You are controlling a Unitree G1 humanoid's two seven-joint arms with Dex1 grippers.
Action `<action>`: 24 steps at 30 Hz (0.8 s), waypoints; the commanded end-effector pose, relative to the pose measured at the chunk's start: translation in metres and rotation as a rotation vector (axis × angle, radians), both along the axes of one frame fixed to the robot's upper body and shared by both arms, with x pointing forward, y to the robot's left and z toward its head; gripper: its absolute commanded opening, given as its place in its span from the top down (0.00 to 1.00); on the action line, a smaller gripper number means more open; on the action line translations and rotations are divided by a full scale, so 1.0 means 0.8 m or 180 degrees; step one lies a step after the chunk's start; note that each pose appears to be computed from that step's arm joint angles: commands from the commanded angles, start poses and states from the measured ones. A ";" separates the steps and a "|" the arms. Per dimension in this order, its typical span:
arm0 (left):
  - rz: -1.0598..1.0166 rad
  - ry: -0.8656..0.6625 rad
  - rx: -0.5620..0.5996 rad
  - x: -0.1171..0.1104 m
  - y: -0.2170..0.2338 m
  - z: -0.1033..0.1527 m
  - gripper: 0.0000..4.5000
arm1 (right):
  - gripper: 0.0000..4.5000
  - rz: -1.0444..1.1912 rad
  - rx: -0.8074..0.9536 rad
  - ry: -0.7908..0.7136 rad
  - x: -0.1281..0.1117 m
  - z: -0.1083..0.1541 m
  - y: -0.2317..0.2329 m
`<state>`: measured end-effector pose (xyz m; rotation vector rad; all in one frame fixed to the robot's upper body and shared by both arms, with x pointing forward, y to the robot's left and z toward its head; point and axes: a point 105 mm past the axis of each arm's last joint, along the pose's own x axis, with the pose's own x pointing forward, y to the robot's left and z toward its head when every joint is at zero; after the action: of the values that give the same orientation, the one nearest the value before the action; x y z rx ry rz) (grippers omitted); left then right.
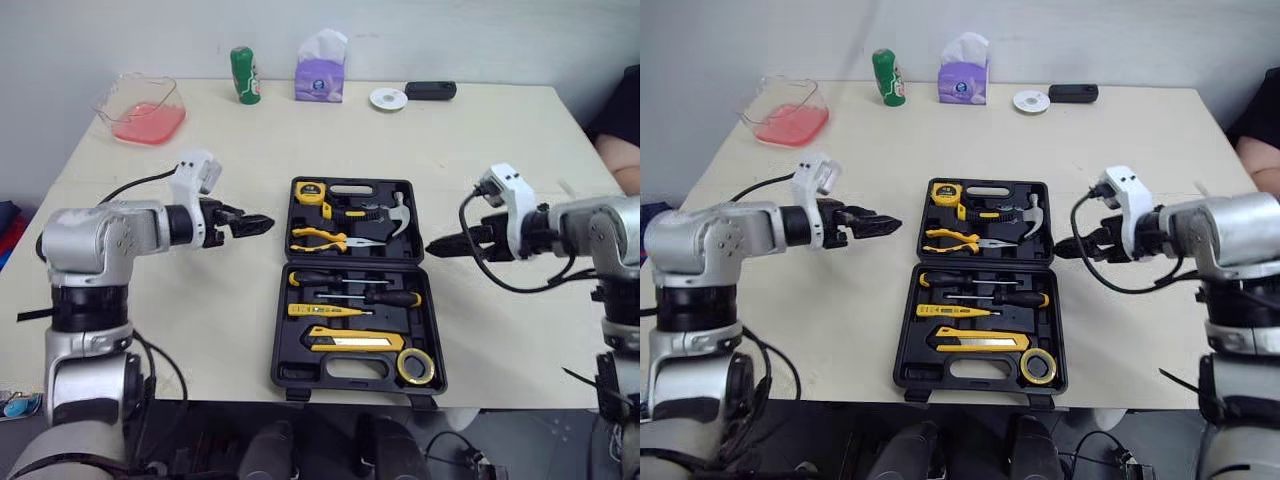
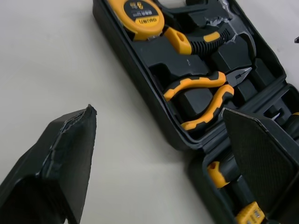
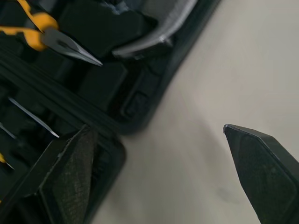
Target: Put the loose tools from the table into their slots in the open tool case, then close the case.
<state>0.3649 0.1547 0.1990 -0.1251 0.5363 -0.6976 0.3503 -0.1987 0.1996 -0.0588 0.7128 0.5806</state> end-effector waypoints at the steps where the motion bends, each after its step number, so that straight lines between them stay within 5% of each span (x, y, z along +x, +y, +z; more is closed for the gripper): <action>1: 0.0097 0.0094 0.0152 0.008 -0.002 0.000 0.00 | 0.01 -0.0052 -0.0199 -0.0066 0.006 0.008 0.004; 24: 0.0093 0.0316 0.0524 0.047 -0.035 -0.038 0.00 | 0.01 -0.0457 -0.0155 0.0008 0.027 -0.009 0.020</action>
<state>0.4000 0.1294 0.1621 -0.0352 0.7007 -0.6126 0.3714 -0.1791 0.1827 -0.0581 0.7673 0.4442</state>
